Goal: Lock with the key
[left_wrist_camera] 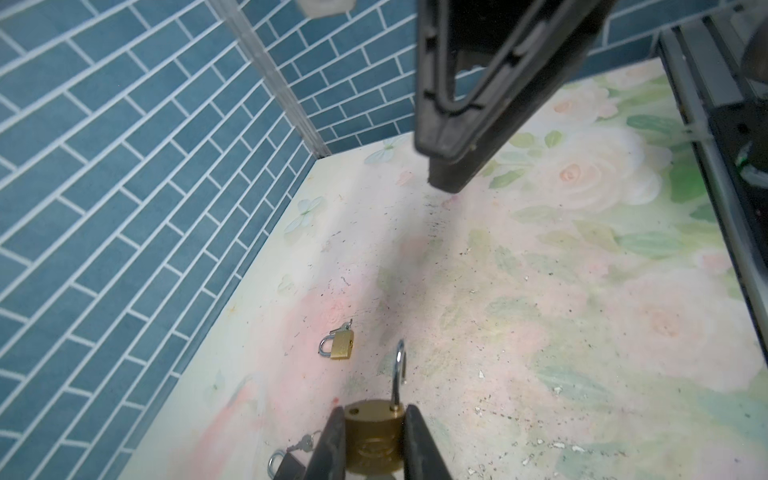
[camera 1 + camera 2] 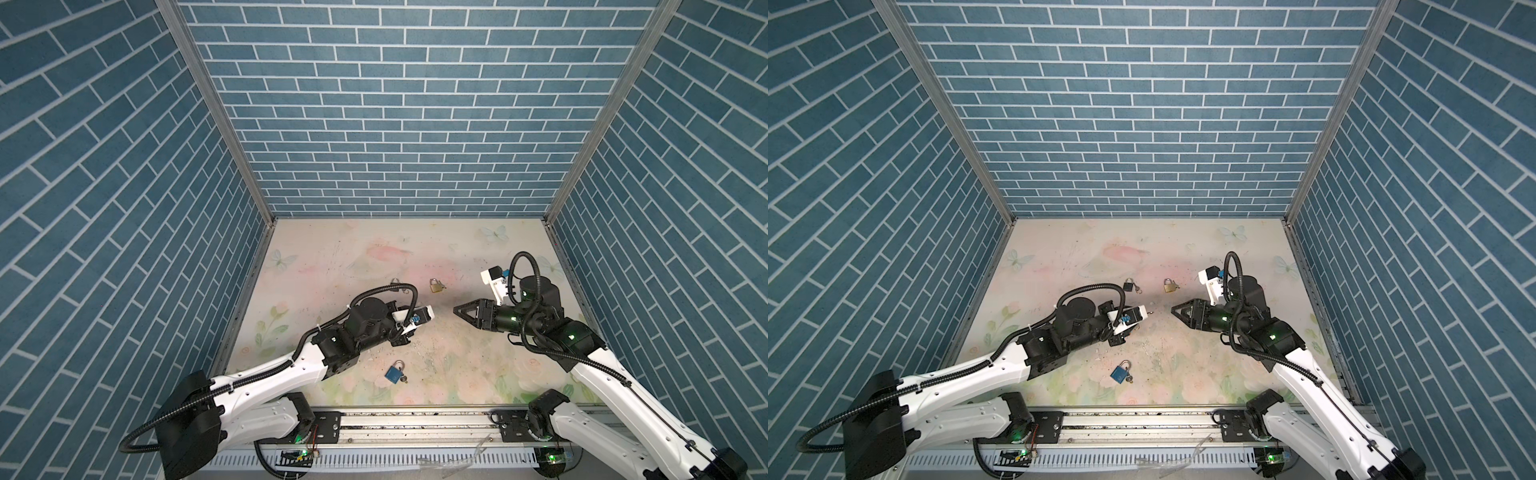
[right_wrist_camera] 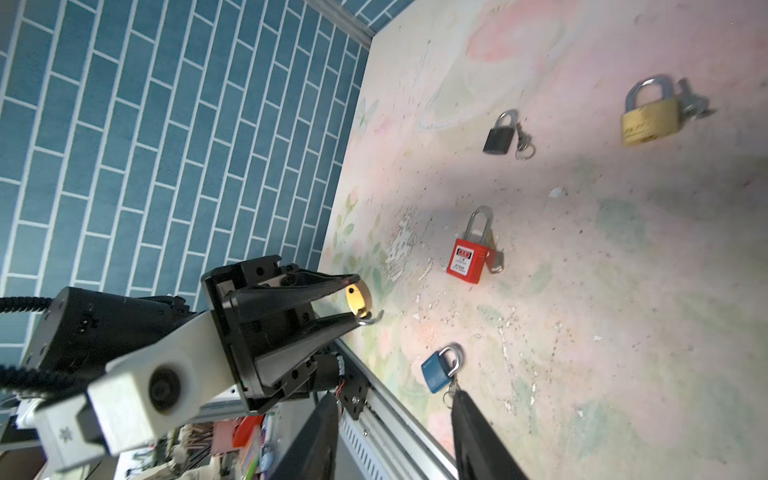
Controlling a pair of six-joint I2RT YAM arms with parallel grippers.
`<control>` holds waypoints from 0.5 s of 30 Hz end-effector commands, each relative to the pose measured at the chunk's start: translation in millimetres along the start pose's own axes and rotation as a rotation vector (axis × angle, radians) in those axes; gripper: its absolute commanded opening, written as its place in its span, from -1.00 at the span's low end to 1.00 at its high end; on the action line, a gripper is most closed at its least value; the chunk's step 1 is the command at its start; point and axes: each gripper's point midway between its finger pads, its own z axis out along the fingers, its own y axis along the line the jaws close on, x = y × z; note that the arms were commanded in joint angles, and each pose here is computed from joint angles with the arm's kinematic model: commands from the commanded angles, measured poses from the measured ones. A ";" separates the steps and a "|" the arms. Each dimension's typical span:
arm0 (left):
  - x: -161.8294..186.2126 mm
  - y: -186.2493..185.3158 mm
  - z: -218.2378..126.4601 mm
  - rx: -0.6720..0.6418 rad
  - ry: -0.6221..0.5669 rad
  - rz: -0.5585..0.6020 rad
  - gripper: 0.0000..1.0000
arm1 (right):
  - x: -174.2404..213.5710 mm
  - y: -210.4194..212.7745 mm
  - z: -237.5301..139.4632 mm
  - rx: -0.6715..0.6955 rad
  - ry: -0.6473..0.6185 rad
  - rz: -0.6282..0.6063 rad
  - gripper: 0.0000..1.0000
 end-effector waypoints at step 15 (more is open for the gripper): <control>-15.4 -11.5 13.4 -0.012 -0.014 0.171 -1.00 | 32.6 4.6 37.1 -0.108 0.137 0.120 -0.21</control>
